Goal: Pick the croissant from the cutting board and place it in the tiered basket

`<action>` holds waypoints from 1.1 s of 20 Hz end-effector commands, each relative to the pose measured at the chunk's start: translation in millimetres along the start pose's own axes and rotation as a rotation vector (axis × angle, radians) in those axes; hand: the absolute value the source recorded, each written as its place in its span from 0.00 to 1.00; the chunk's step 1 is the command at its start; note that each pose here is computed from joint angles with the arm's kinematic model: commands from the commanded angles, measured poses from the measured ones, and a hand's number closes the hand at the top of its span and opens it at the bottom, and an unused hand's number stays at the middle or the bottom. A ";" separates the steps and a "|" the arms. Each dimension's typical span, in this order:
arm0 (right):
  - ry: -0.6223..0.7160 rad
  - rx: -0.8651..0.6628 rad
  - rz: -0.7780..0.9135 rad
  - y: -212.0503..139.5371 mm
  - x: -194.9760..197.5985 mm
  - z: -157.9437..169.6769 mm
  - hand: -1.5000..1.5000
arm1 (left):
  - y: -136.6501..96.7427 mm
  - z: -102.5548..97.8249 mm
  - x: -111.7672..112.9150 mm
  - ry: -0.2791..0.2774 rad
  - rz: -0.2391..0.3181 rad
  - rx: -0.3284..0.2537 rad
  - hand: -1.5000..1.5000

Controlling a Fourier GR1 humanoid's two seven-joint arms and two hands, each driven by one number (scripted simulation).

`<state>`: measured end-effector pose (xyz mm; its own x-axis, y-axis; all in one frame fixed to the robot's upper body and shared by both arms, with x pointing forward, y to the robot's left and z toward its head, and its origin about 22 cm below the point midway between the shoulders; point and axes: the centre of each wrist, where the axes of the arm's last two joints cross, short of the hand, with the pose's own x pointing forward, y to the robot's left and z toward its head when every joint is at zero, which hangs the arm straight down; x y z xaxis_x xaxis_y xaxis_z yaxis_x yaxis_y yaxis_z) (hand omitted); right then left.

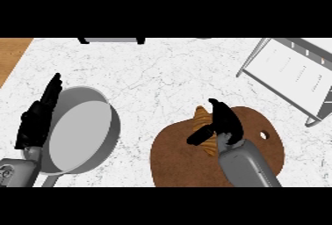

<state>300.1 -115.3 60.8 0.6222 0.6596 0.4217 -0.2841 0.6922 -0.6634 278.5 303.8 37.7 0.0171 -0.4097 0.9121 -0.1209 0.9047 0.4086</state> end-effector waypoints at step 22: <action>0.073 -0.366 -0.061 -59.6 98.4 -32.0 1.00 | -23.3 -8.3 6.5 -0.046 -0.005 -0.052 0.50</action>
<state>370.1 -100.1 92.5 0.5861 0.6960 0.4147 -0.1548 0.5986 -0.7859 289.9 285.4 43.6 -0.0278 -0.4115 0.9110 -0.0853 0.9090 0.4081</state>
